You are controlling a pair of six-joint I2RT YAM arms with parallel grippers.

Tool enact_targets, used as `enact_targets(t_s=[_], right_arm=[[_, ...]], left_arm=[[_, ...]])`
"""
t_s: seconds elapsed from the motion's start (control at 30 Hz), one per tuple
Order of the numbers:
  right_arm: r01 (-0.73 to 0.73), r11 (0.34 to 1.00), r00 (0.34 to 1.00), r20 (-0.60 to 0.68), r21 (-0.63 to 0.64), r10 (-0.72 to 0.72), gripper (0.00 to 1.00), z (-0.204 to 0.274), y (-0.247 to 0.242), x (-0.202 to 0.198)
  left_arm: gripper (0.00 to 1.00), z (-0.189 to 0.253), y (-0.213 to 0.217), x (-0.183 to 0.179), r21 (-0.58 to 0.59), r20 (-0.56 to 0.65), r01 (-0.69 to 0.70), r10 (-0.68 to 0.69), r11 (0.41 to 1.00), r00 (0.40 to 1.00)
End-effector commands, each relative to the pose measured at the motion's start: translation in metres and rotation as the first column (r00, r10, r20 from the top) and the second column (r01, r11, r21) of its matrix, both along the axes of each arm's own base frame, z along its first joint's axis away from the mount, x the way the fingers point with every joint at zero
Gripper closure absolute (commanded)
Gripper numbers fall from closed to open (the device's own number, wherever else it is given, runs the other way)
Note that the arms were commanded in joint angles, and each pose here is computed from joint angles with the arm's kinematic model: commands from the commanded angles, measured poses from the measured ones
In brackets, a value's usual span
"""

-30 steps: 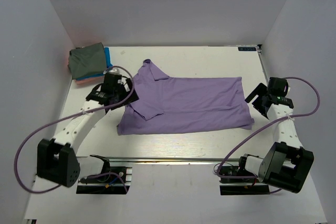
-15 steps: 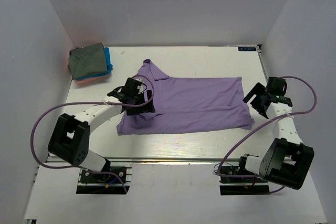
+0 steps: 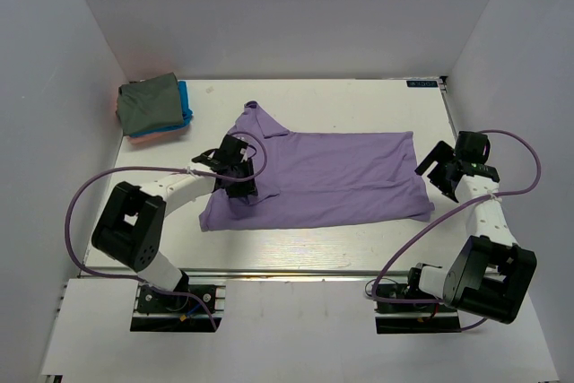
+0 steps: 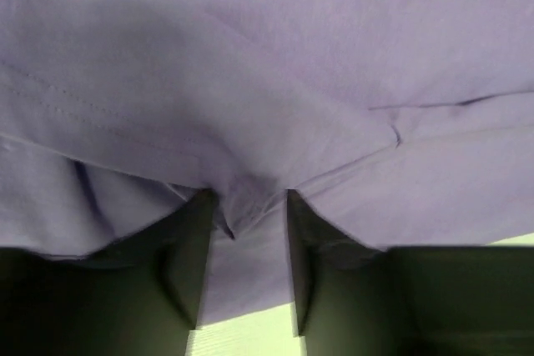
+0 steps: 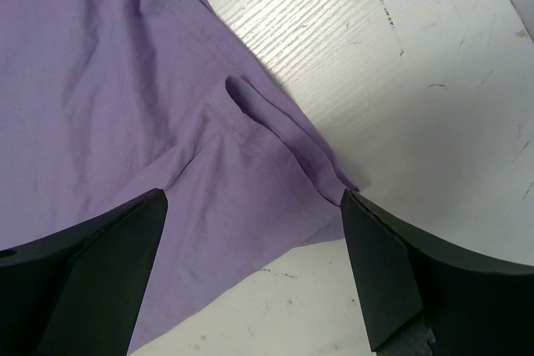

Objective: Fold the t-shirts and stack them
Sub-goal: Fold the flattened tshirt in 1/3 of the way

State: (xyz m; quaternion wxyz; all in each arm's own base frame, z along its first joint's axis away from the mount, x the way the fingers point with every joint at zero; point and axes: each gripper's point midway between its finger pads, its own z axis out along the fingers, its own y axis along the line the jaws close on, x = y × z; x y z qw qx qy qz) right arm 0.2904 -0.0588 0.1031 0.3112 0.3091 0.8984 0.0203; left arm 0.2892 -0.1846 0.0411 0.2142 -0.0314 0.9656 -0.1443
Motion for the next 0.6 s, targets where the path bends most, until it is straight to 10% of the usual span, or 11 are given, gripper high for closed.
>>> enact_targets(t_s=[0.0,0.13,0.57], right_arm=[[-0.020,1.000,1.000,0.019,-0.008,0.020,0.10,0.002,0.000,0.005],[-0.023,1.000,1.000,0.018,-0.006,0.024,0.10,0.002,0.001,0.005],[-0.044,0.999,0.999,0.012,0.005,0.044,0.10,-0.001,0.004,0.004]], left_arm=[[0.55,0.006,-0.006,0.011,-0.020,0.047,-0.012,0.013,1.000,0.999],[1.00,0.007,-0.005,0.018,-0.003,0.055,-0.024,0.024,1.000,0.998],[1.00,0.023,-0.035,0.071,-0.002,0.180,0.124,-0.121,0.992,0.976]])
